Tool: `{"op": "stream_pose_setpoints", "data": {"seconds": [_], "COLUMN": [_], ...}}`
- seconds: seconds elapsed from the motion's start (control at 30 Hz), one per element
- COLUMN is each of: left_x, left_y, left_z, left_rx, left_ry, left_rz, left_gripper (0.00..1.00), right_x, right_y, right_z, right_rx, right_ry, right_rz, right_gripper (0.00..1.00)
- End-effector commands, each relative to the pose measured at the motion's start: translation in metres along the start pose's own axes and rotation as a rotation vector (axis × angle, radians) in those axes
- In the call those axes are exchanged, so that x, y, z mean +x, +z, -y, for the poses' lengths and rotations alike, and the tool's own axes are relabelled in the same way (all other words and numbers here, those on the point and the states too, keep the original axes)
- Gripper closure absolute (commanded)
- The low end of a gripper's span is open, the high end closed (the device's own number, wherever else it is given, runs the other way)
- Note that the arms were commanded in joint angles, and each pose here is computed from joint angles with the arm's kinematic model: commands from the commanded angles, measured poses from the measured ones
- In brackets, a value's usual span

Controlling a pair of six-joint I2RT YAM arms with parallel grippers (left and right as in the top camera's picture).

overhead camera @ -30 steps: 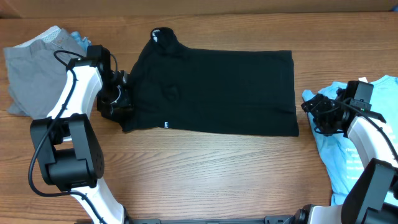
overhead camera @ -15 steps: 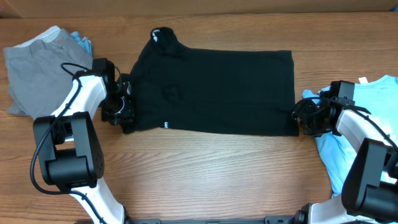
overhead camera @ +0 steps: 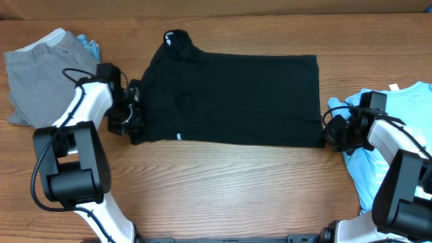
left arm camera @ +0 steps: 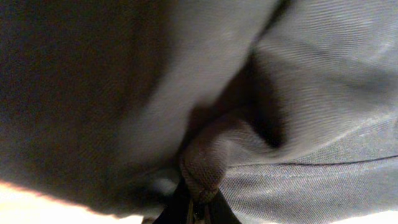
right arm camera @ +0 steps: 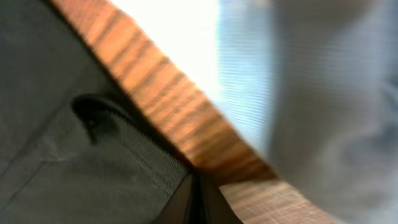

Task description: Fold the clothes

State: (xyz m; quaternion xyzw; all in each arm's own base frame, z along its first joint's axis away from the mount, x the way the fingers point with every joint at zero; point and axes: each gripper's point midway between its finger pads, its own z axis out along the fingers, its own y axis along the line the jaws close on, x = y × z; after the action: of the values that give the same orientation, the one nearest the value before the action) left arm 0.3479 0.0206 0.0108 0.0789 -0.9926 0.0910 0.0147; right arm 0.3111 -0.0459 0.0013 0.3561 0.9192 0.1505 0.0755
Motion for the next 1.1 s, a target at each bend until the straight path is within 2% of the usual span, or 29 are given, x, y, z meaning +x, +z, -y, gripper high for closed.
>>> {"op": "stream_pose_setpoints", "data": {"seconds": [0.0,0.13,0.17,0.2,0.23,0.27,0.33,0.43,0.53,0.77,0.93,1.0,1.07], "left_x": [-0.012,-0.019,-0.02,-0.021,-0.022,-0.023,-0.025,-0.022,-0.015,-0.013,-0.016,-0.018,-0.02], "left_y": [-0.02,-0.035,-0.038,-0.041,-0.044,-0.047,-0.052,-0.056,-0.056,-0.056,-0.061,-0.068,-0.079], "left_z": [-0.027,-0.037,-0.037,-0.037,-0.036,-0.036,-0.035,-0.034,-0.033,-0.02,-0.017,-0.013,-0.012], "left_rx": [-0.028,-0.02,-0.019,-0.02,-0.02,-0.02,-0.02,-0.02,-0.018,0.057,0.073,0.085,0.085], "left_ry": [-0.053,-0.065,-0.066,-0.063,-0.063,-0.063,-0.063,-0.064,-0.065,-0.043,-0.038,-0.019,-0.006], "left_rz": [0.048,0.066,0.067,0.069,0.071,0.071,0.074,0.061,0.032,0.024,0.032,0.039,0.052], "left_gripper": [0.96,0.96,0.96,0.95,0.89,0.76,0.62,0.53,0.51,0.53,0.51,0.53,0.55], "right_x": [-0.012,-0.01,-0.01,-0.009,-0.008,-0.006,-0.003,0.003,0.015,0.055,0.076,0.081,0.086], "right_y": [-0.007,-0.01,-0.011,-0.012,-0.012,-0.013,-0.016,-0.023,-0.027,-0.017,-0.004,0.0,0.002], "right_z": [0.003,0.001,0.001,0.001,0.001,-0.001,-0.006,-0.014,-0.016,-0.02,-0.023,-0.022,-0.019], "right_rx": [0.012,0.015,0.017,0.018,0.016,0.005,-0.019,-0.062,-0.077,-0.055,-0.041,-0.035,-0.026], "right_ry": [0.015,0.018,0.02,0.021,0.022,0.022,0.022,-0.005,-0.021,-0.084,-0.076,-0.062,-0.027], "right_rz": [0.027,0.012,0.007,0.003,-0.004,-0.01,-0.022,-0.04,-0.082,-0.199,-0.233,-0.239,-0.25], "right_gripper": [0.95,0.94,0.89,0.79,0.67,0.6,0.54,0.52,0.5,0.49,0.54,0.58,0.58]}}
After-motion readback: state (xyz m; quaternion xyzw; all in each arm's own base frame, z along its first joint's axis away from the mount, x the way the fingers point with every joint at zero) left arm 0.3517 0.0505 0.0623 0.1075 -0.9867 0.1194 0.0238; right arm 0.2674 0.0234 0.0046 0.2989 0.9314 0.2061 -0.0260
